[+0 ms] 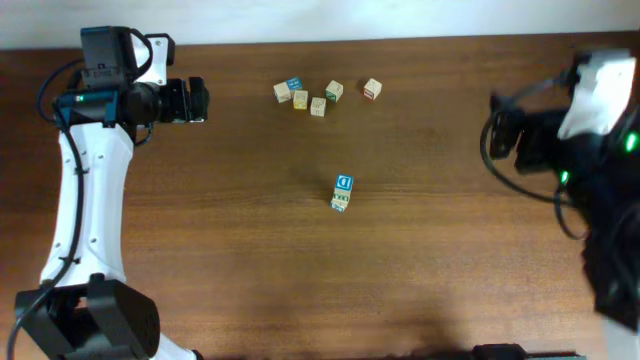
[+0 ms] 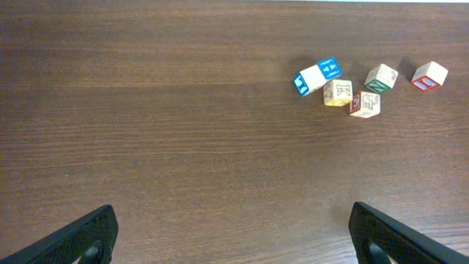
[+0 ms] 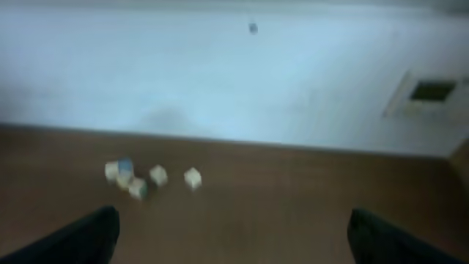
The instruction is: Rotate 4 blocks
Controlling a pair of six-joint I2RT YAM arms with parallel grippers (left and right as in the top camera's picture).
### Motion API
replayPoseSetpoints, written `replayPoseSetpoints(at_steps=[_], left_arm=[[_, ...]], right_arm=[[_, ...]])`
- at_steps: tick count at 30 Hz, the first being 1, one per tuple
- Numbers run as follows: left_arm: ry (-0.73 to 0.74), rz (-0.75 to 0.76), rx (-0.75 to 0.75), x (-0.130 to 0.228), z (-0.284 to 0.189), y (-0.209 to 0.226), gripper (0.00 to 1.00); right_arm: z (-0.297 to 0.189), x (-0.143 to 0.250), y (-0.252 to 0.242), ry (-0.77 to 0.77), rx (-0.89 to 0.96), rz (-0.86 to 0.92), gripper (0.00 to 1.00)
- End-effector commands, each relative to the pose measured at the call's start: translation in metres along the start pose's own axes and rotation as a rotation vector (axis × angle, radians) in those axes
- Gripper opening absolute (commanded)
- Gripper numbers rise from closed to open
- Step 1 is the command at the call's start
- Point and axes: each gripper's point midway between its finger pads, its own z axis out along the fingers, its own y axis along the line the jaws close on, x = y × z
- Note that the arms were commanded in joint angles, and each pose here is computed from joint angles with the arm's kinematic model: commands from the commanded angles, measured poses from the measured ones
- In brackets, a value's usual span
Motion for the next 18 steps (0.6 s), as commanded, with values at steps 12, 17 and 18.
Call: replayPoseSetpoints(at_steps=[12, 17, 18], left_arm=[[-0.025, 0.02, -0.005, -0.007, -0.008, 0.0, 0.99], [-0.025, 0.02, -0.005, -0.007, -0.008, 0.0, 0.99], [-0.025, 0.02, -0.005, -0.007, -0.008, 0.0, 0.99]], right_arm=[[0.001, 0.217, -0.005, -0.377, 0.073, -0.041, 0.99], [0.017, 0.262, -0.009, -0.245, 0.086, -0.021, 0.99], [0.017, 0.261, -0.009, -0.247, 0.085, -0.022, 0.99]])
